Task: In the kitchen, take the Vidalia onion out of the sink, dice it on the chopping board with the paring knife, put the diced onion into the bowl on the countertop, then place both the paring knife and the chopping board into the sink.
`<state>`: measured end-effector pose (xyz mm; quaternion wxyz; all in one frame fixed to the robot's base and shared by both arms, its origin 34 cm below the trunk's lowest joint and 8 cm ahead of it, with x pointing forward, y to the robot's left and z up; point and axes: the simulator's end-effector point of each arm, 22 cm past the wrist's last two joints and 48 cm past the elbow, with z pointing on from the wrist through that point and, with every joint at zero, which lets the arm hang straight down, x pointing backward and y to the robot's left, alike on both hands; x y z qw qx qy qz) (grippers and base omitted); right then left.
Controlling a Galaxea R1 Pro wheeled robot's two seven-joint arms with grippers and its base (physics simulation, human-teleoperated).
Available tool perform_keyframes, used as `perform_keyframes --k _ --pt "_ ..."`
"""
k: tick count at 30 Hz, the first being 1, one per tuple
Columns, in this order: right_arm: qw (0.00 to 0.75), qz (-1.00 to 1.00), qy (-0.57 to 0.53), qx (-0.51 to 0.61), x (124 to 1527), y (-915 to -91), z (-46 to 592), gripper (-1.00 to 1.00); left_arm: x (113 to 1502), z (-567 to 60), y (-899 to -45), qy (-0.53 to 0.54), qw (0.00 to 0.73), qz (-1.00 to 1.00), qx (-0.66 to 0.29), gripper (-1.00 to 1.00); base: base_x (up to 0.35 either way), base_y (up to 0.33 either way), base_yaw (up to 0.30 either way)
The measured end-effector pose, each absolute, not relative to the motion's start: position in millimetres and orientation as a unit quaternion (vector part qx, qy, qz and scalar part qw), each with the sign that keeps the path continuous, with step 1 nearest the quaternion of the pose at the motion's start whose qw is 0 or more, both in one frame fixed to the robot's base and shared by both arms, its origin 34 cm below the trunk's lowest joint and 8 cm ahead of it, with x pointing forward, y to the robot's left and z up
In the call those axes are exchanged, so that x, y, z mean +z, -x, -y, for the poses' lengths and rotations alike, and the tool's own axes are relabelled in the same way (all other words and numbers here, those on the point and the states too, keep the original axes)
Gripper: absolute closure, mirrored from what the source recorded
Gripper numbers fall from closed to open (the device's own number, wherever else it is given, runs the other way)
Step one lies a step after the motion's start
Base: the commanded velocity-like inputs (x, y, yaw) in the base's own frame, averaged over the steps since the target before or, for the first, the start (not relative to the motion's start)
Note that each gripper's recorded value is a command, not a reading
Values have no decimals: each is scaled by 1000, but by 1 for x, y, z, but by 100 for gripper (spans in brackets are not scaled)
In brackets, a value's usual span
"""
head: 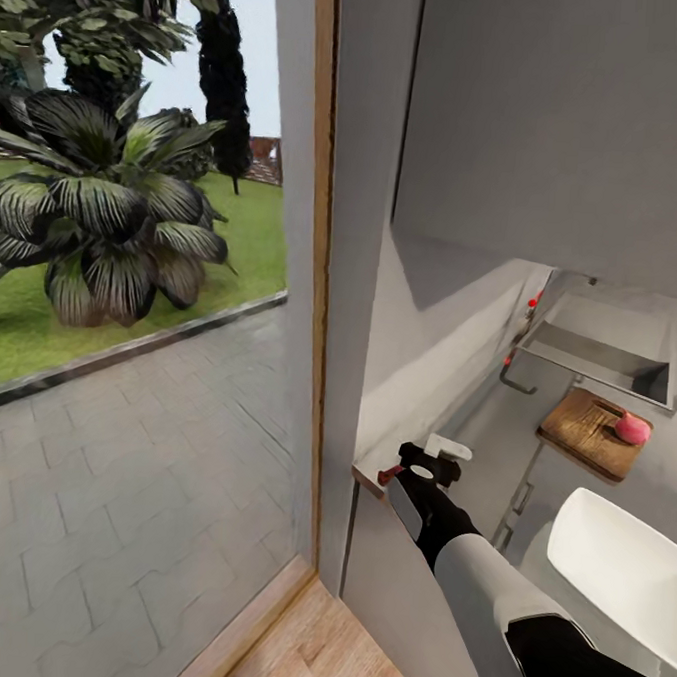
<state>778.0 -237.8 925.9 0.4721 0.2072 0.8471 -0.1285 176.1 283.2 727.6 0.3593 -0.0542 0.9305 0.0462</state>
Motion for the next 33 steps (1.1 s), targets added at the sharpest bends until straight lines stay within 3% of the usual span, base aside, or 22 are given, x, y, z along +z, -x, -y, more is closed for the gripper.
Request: perform_keyframes --k 33 --pt "458 -855 -204 -133 913 -770 238 -100 728 -283 -177 54 361 -930 46 -100 3 23 0"
